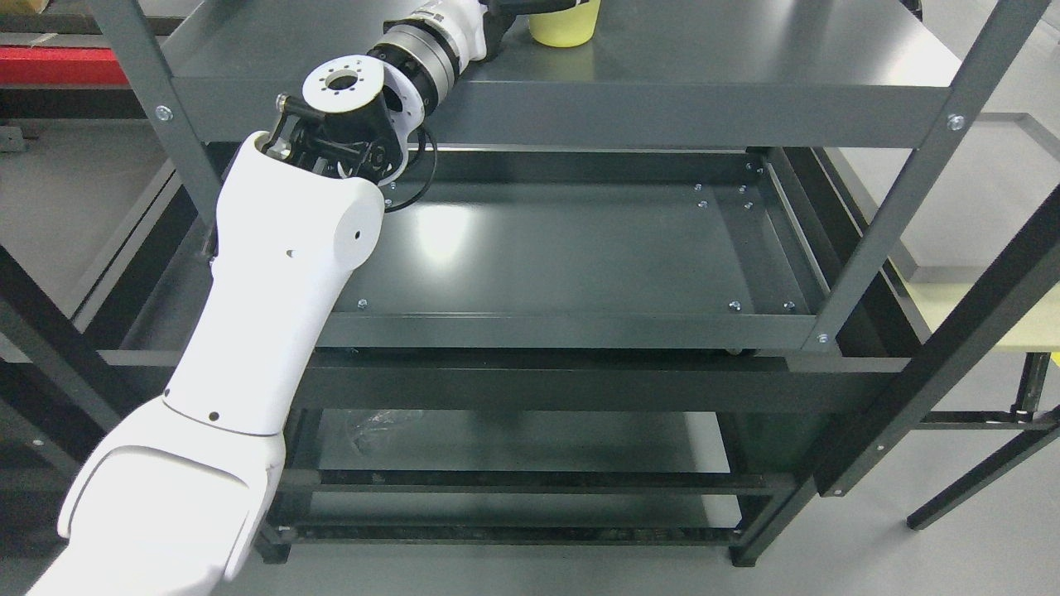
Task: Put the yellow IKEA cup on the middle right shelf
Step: 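Set the cup down on the upper shelf and open the left hand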
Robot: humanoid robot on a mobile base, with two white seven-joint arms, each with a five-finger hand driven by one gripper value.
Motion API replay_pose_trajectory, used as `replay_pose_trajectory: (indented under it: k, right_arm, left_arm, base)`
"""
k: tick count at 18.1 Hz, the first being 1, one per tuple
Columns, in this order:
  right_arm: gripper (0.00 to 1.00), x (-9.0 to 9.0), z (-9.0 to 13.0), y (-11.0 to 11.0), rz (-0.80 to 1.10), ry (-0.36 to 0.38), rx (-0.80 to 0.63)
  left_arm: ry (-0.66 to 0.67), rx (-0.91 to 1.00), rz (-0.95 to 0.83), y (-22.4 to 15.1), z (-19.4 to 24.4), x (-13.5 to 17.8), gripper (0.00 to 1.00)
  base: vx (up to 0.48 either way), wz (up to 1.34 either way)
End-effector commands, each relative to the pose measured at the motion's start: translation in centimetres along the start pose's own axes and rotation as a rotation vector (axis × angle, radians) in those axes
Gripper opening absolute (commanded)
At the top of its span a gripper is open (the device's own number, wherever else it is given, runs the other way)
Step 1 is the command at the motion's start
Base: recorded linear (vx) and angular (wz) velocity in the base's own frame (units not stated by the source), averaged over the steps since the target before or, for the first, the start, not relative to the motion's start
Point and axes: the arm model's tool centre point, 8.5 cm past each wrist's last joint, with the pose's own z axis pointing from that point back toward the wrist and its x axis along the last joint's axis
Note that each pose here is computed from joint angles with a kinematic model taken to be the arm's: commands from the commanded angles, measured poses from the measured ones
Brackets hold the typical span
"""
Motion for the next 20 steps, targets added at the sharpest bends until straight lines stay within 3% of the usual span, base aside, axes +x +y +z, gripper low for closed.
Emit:
replay_pose_trajectory:
  k: [1,11,17,20]
  right_arm:
    - [0.99,-0.9,-0.1,-1.0,-0.004,0.014,-0.012]
    - [0.99,-0.9,-0.1,-1.0,-0.004,0.014,-0.012]
    - [0.99,-0.9,-0.1,-1.0,-0.004,0.014,-0.012]
    - [0.99,-0.9,-0.1,-1.0,-0.004,0.014,-0.012]
  left_arm:
    - [-0.160,-0.017,-0.021,-0.1,2.1,6.8,0.99]
    - [-0.352,-0.124,-0.112,-2.1,6.4,15.3,0.98]
    - [-0.280,-0.412,-0.159,-4.6,7.0,13.9,0.95]
    - [-0.240,-0.700,-0.194,-6.9,8.1,12.4,0.93]
  base:
    - [0.004,0.02]
    - [0.002,0.00]
    - [0.000,0.00]
    - [0.000,0.00]
